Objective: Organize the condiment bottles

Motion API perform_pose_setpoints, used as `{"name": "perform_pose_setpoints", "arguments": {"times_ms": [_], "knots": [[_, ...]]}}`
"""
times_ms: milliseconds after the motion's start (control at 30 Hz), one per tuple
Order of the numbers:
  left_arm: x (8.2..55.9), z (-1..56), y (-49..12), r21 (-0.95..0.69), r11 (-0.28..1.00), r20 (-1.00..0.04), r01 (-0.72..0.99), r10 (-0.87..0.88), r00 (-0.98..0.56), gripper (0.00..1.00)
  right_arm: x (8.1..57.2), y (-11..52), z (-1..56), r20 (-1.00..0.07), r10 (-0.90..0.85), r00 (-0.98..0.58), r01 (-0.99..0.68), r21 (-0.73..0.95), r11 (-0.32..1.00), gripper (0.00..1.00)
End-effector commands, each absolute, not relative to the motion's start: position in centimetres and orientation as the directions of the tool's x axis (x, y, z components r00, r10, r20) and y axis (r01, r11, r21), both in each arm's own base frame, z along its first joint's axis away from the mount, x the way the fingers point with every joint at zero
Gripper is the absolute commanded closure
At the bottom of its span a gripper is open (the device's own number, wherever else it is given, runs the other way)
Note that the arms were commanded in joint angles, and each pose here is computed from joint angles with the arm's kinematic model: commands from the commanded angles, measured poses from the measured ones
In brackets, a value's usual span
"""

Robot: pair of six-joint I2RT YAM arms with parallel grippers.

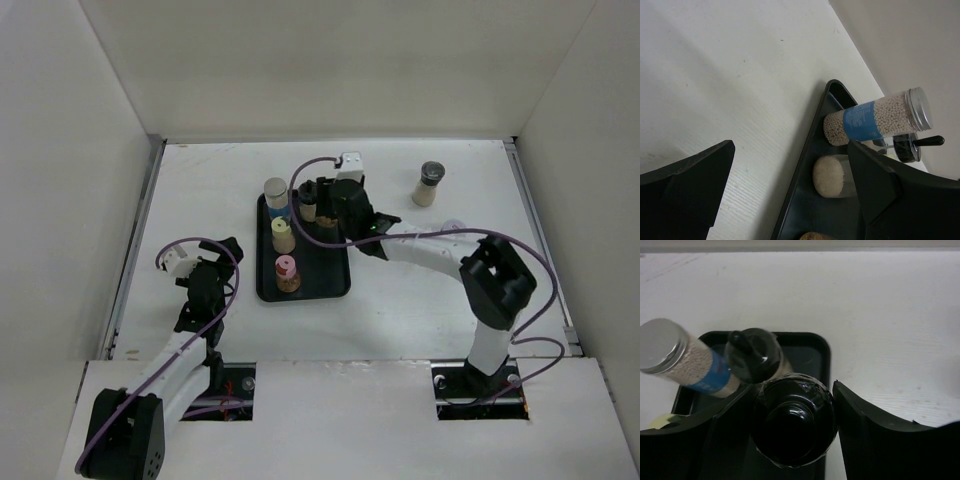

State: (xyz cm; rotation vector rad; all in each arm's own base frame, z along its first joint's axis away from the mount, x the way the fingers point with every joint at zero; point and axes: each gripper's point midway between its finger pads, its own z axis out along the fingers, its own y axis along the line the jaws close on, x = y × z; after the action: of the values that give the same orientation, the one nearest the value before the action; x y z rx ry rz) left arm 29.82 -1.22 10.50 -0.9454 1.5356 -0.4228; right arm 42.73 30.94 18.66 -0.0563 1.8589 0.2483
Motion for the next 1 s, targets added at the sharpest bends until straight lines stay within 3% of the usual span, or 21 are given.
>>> {"name": "perform_pose_setpoints", "arguments": {"times_ms": [0,267,467,667,733,767,833,867,967], "knots": [[30.5,12.9,-1.1,-0.759,0.593,-0.636,-0.267,-0.765,0.108,0.0,43.1,35.1,19.6,-0.956,0.111,-0.27,-0.243,0.18,0.953,0.45],[30.4,13.1,-1.0,-0.76,0.593,-0.636,-0.264,-0.763,0.117,0.0,42.6,39.2,16.8,-0.948,0.072,-0.31,-0.301,0.17,0.938,0.42],[30.4,13.1,-0.9,-0.757,0.596,-0.639,-0.267,-0.76,0.118,0.0,41.7,39.9,17.6,-0.949,0.078,-0.305,-0.318,0.178,0.931,0.13],[30.3,13.2,-0.8,-0.757,0.597,-0.642,-0.267,-0.756,0.128,0.0,40.7,36.0,21.8,-0.958,0.114,-0.264,-0.301,0.194,0.934,0.06],[30.3,13.2,-0.9,-0.757,0.599,-0.641,-0.263,-0.758,0.121,0.0,41.7,32.6,22.2,-0.96,0.134,-0.246,-0.245,0.196,0.95,0.09],[30.3,13.3,-1.0,-0.759,0.598,-0.64,-0.258,-0.759,0.123,0.0,42.6,30.5,22.1,-0.959,0.151,-0.242,-0.201,0.201,0.959,0.17],[30.3,13.4,-0.9,-0.759,0.597,-0.64,-0.26,-0.757,0.129,0.0,44.3,25.6,22.0,-0.957,0.18,-0.226,-0.098,0.206,0.974,0.45],[30.3,13.2,-0.9,-0.757,0.598,-0.641,-0.264,-0.757,0.126,0.0,45.2,22.9,22.1,-0.958,0.194,-0.211,-0.033,0.205,0.978,0.55],[30.4,13.1,-1.1,-0.756,0.6,-0.642,-0.262,-0.758,0.114,0.0,47.1,15.5,22.2,-0.962,0.211,-0.171,0.147,0.187,0.971,0.55]]}}
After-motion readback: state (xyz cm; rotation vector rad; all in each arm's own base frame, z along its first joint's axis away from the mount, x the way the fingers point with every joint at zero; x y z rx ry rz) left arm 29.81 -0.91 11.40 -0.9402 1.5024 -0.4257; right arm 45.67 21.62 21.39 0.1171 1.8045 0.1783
